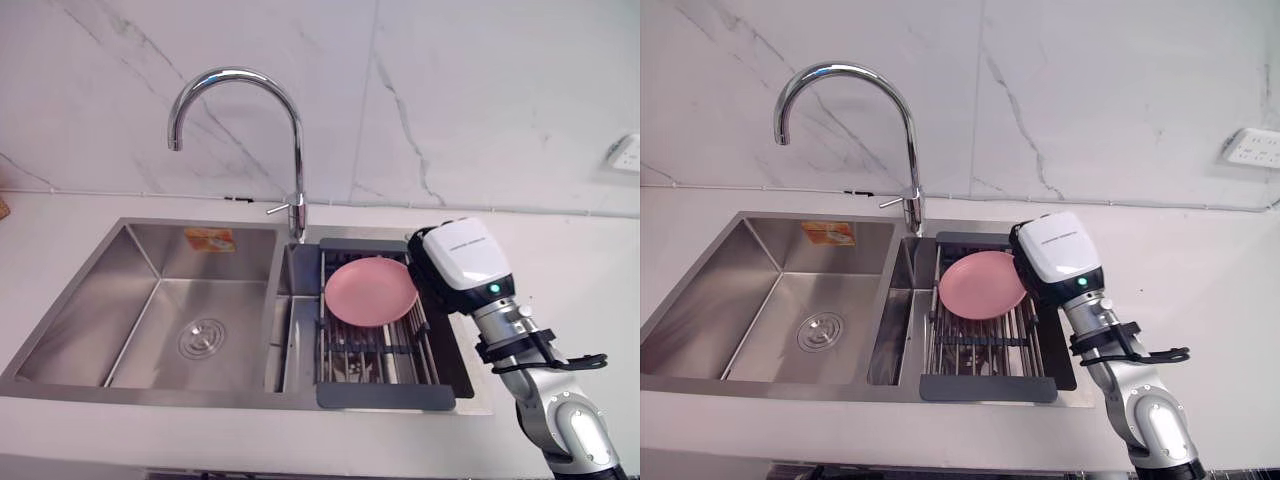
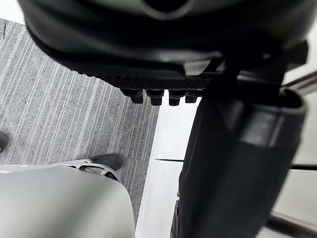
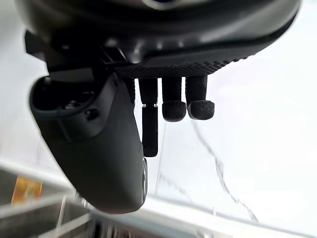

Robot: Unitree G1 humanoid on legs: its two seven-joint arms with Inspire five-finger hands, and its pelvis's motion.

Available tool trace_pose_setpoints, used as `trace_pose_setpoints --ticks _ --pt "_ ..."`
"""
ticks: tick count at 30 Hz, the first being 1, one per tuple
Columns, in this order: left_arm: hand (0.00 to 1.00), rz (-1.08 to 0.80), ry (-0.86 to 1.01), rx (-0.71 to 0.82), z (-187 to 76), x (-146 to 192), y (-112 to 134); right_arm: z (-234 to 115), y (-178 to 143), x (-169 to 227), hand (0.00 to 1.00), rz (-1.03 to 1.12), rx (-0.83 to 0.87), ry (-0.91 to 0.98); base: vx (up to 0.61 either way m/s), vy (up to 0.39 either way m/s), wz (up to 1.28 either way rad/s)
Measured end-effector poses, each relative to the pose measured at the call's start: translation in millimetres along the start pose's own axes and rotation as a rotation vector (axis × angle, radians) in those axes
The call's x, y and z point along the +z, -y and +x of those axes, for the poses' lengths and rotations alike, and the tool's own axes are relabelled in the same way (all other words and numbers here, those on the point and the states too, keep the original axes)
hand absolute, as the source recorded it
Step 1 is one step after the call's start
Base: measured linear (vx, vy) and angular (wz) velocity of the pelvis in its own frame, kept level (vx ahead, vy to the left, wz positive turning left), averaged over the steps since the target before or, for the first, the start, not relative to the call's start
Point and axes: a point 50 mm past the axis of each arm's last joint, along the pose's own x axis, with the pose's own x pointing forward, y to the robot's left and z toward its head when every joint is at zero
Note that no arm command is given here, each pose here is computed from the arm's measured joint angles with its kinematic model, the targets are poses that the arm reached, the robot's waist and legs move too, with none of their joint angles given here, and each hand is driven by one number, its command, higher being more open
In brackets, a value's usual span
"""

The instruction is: Walk over to the sink, pick up the cup, carry it to the dishwasher, place the cup inside the dishwasher, then close the dishwasher door

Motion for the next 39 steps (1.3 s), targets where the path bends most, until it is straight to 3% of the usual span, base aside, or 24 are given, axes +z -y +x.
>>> trace_pose_setpoints --ticks 4,5,11,19,39 --pt "1.00 0.000 -0.001 0.000 -0.1 -0.6 -0.2 1.0 1.3 0.0 0.00 0.051 -0.007 0.000 -0.01 0.003 0.00" --pt "1.00 0.000 -0.003 0.001 -0.2 -1.4 -0.4 1.0 0.8 0.0 1.00 0.078 0.009 -0.001 -0.04 0.010 -0.01" --pt "1.00 0.000 -0.007 0.002 -0.7 -3.4 -1.2 0.3 -5.5 -0.1 1.00 0.191 0.157 -0.001 -0.03 0.009 -0.02" --pt "1.00 0.003 -0.019 0.001 -0.8 -3.3 -1.3 -5.9 -16.8 4.4 1.00 0.179 0.351 0.043 0.00 0.000 0.00" --pt "1.00 0.013 -0.015 -0.003 -0.6 -1.7 -0.4 -15.1 -52.0 23.5 1.00 0.038 0.543 0.143 0.00 0.003 0.03"
